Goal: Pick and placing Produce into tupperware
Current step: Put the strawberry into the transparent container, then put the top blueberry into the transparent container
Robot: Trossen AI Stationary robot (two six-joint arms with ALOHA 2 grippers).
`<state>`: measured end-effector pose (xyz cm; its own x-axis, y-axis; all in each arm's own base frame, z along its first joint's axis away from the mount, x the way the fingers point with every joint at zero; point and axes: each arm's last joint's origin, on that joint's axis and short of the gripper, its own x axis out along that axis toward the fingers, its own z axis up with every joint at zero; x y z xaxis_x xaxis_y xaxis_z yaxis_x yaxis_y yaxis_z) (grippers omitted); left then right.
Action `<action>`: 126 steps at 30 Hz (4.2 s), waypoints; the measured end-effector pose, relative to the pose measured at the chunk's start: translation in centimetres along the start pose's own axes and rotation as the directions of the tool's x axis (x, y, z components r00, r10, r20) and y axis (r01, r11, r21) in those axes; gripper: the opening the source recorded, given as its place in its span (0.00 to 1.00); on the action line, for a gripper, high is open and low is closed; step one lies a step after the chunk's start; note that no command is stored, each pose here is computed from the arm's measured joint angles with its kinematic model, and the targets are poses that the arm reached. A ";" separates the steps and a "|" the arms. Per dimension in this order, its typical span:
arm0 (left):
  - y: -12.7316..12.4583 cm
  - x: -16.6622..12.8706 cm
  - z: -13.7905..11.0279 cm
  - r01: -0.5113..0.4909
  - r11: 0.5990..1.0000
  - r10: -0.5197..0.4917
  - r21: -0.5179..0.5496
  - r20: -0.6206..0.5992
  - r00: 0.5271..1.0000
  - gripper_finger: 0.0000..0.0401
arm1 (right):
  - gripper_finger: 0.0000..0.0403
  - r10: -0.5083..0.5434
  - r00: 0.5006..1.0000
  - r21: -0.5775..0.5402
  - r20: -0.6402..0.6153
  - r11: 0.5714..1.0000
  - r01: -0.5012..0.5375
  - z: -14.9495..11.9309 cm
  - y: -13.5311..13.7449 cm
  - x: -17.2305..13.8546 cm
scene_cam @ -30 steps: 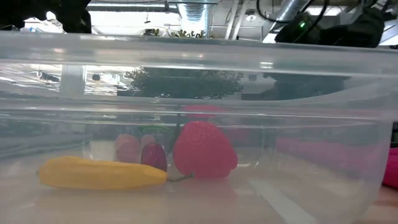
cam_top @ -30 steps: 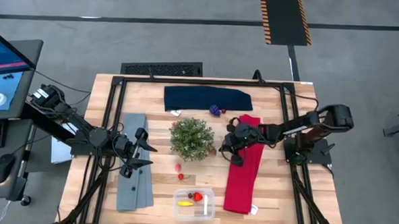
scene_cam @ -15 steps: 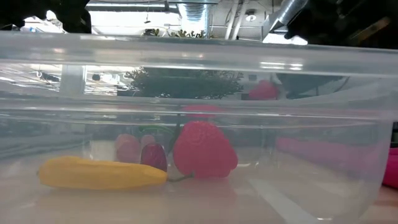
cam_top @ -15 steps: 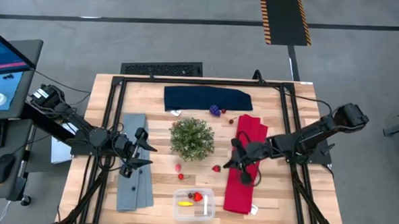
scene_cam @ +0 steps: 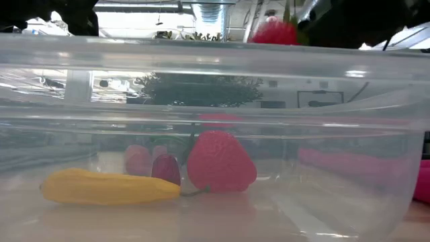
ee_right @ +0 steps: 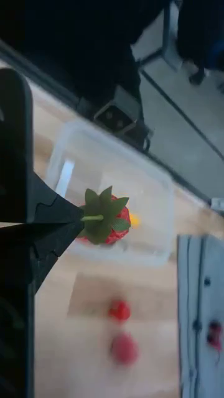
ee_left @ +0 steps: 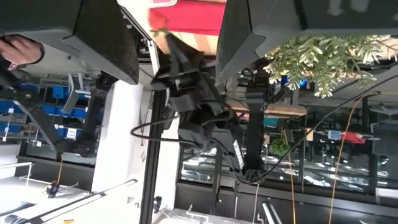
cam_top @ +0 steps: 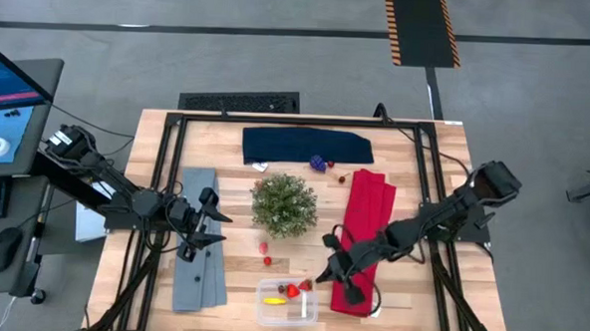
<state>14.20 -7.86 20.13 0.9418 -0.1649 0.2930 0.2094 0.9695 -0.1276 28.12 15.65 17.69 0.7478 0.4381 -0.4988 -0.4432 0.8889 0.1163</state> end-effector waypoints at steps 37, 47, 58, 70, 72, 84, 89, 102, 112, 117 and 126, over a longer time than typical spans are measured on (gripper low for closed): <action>0.0 0.0 0.0 -0.005 0.999 0.005 -0.054 -0.001 1.000 0.51 | 0.20 0.030 0.986 -0.006 -0.166 0.999 -0.032 0.3 -1.1 4.3; 0.1 0.0 0.0 -0.028 0.998 0.028 -0.054 -0.001 1.000 0.51 | 0.16 -0.178 0.973 -0.057 -0.146 0.984 0.171 4.9 -3.9 -4.1; 0.1 0.0 0.0 -0.050 0.997 0.050 -0.053 0.000 0.999 0.51 | 0.16 -0.582 0.770 -0.050 -0.262 0.805 0.592 3.6 -7.9 -10.6; 0.2 0.0 -0.1 -0.066 0.997 0.066 -0.048 -0.005 0.998 0.51 | 0.16 -0.568 0.723 0.091 -0.392 0.759 0.645 -2.1 -15.5 -9.8; 0.3 0.0 -0.1 -0.101 0.994 0.100 -0.048 -0.007 0.995 0.51 | 0.16 -0.558 0.720 0.108 -0.413 0.755 0.647 -2.7 -16.1 -9.8; 0.5 0.0 -0.1 -0.178 0.984 0.178 -0.008 -0.006 0.984 0.51 | 0.16 -0.454 0.891 0.218 0.025 0.872 0.438 -3.7 -13.4 -16.0; 0.6 -0.2 -0.1 -0.182 0.982 0.183 0.043 -0.031 0.983 0.51 | 0.16 -0.360 0.879 0.192 0.311 0.930 0.313 -4.5 -10.2 -18.1; 1.3 -1.4 2.5 -0.367 0.929 0.323 -0.040 -0.394 0.861 0.51 | 0.16 0.008 0.760 -0.073 0.650 0.996 0.052 -7.3 -4.3 -18.7; 1.1 -1.5 4.4 -0.405 0.906 0.284 -0.123 -0.534 0.797 0.51 | 0.16 -0.237 0.861 0.067 0.449 0.970 0.232 -9.3 -4.6 -17.2; 0.8 -0.9 3.2 -0.421 0.900 0.280 -0.112 -0.589 0.758 0.51 | 0.16 -0.233 0.885 0.124 0.404 0.972 0.200 -9.7 -4.4 -16.7; -0.3 0.3 -0.7 -0.540 0.803 0.151 -0.253 -0.789 0.595 0.51 | 0.16 -0.192 0.939 0.205 0.286 0.969 0.136 -10.6 -3.9 -15.7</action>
<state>14.58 -8.30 19.61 0.7996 -0.0948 -0.5930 -0.2734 0.8217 -0.5001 12.86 3.89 15.93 0.9287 0.2787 -0.2445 -0.2264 0.9486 0.2214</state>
